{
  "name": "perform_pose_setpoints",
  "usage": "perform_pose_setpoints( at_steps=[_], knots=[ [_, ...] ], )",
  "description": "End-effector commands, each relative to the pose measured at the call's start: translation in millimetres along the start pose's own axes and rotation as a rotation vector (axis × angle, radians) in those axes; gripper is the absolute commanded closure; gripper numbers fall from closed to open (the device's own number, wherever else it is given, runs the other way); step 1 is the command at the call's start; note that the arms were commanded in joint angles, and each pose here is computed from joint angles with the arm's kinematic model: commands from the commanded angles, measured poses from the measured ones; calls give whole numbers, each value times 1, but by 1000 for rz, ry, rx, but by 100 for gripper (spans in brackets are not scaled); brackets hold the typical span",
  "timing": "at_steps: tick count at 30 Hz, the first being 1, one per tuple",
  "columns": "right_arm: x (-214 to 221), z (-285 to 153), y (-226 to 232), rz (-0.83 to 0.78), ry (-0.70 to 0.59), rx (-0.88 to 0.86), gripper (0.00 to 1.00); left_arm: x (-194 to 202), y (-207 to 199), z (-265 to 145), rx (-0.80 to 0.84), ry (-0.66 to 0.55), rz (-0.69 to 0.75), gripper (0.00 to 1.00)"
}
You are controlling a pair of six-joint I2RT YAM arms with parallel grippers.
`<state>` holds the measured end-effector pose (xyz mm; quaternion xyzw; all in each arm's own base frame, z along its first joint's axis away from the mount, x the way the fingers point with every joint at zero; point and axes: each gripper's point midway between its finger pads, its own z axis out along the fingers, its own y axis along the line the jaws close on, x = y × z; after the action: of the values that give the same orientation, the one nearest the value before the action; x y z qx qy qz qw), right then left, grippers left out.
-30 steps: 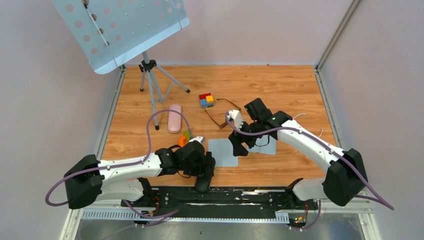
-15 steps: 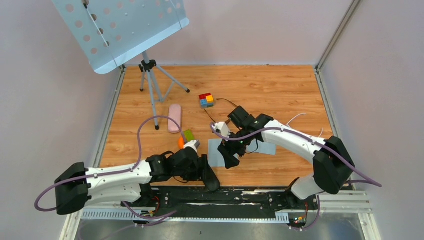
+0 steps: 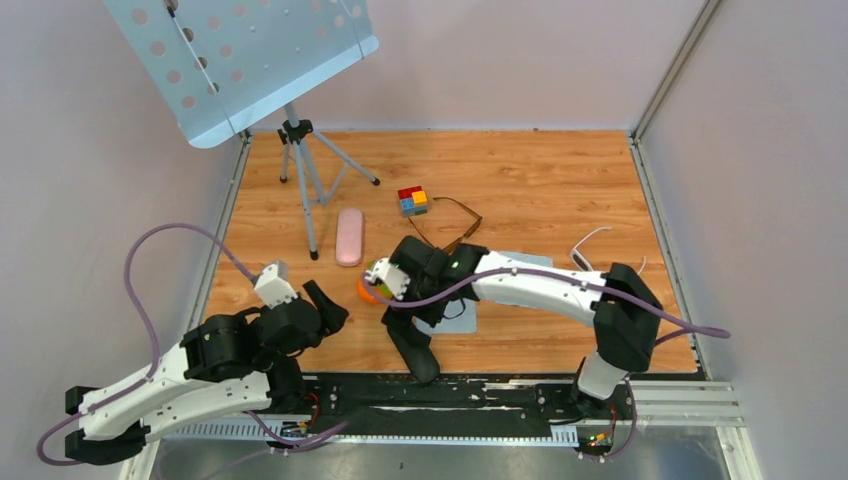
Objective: Organize the sunglasses
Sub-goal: Pick up the sunglasses case from the center of the board.
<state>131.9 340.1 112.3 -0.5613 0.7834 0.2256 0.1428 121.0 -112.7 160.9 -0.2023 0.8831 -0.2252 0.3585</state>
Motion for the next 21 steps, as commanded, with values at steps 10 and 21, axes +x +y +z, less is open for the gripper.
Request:
perform_pose_setpoints(
  at_steps=[10,21],
  knots=[
    [15,52,12,258,174,200,0,-23,65,3,-196,-166,27,23],
    [19,69,16,284,221,170,2,-16,62,11,-178,-157,48,22]
  ],
)
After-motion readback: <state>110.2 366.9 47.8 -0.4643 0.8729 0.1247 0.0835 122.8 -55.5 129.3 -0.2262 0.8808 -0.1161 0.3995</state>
